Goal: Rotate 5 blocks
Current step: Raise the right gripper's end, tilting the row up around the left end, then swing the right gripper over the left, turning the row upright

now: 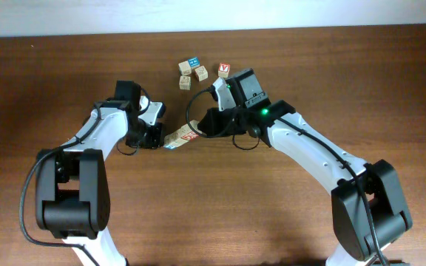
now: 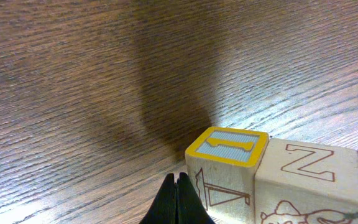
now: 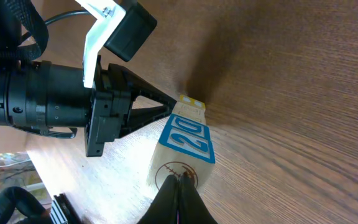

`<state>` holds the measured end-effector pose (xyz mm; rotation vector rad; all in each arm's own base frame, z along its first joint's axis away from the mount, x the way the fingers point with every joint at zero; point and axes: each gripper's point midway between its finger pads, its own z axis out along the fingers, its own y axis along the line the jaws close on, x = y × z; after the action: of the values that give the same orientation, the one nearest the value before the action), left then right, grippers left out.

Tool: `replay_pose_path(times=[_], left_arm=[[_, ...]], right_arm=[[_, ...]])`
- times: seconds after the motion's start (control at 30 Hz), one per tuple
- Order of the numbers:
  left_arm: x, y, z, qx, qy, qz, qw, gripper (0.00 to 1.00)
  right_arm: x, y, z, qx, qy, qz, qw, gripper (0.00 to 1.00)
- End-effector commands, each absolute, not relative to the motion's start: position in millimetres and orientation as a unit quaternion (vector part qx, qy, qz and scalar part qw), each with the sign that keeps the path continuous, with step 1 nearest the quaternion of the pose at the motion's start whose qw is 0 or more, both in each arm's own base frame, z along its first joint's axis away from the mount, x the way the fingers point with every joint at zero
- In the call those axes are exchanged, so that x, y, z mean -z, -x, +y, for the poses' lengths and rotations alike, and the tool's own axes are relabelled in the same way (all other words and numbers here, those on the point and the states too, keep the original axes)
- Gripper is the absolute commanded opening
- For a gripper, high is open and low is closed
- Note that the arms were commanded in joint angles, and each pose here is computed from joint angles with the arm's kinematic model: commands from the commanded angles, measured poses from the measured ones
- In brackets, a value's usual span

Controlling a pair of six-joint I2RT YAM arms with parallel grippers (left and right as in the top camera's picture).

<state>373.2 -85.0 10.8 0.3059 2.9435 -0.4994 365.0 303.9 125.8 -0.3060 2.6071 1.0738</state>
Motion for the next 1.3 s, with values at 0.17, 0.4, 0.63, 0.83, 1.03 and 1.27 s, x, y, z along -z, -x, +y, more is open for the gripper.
replay_pose_path(times=[0.17, 0.4, 0.63, 0.83, 1.03, 1.27], left_arm=[[-26.0, -369.6, -124.3, 0.256, -0.126, 0.956, 0.071, 0.0], [-27.2, -368.7, -126.3, 0.263, -0.126, 0.954, 0.07, 0.0], [-27.2, -368.7, -126.3, 0.263, -0.126, 0.954, 0.07, 0.0], [-27.2, -368.7, -126.3, 0.263, -0.126, 0.954, 0.07, 0.0], [-27.2, -368.7, -126.2, 0.263, -0.126, 0.954, 0.07, 0.0], [-27.2, -368.7, -126.2, 0.263, -0.126, 0.954, 0.07, 0.0]], right_arm=[[-120.3, -350.6, 321.4, -0.381, 0.122, 0.907, 0.134, 0.04], [-120.2, -350.4, 321.3, -0.381, 0.122, 0.907, 0.133, 0.04], [-120.1, -350.3, 321.2, -0.381, 0.122, 0.907, 0.133, 0.04], [-119.2, -351.9, 320.3, -0.376, 0.119, 0.909, 0.136, 0.04], [-93.6, -346.9, 327.9, -0.354, 0.122, 0.919, 0.121, 0.04], [-89.0, -351.0, 327.0, -0.347, 0.119, 0.922, 0.127, 0.04]])
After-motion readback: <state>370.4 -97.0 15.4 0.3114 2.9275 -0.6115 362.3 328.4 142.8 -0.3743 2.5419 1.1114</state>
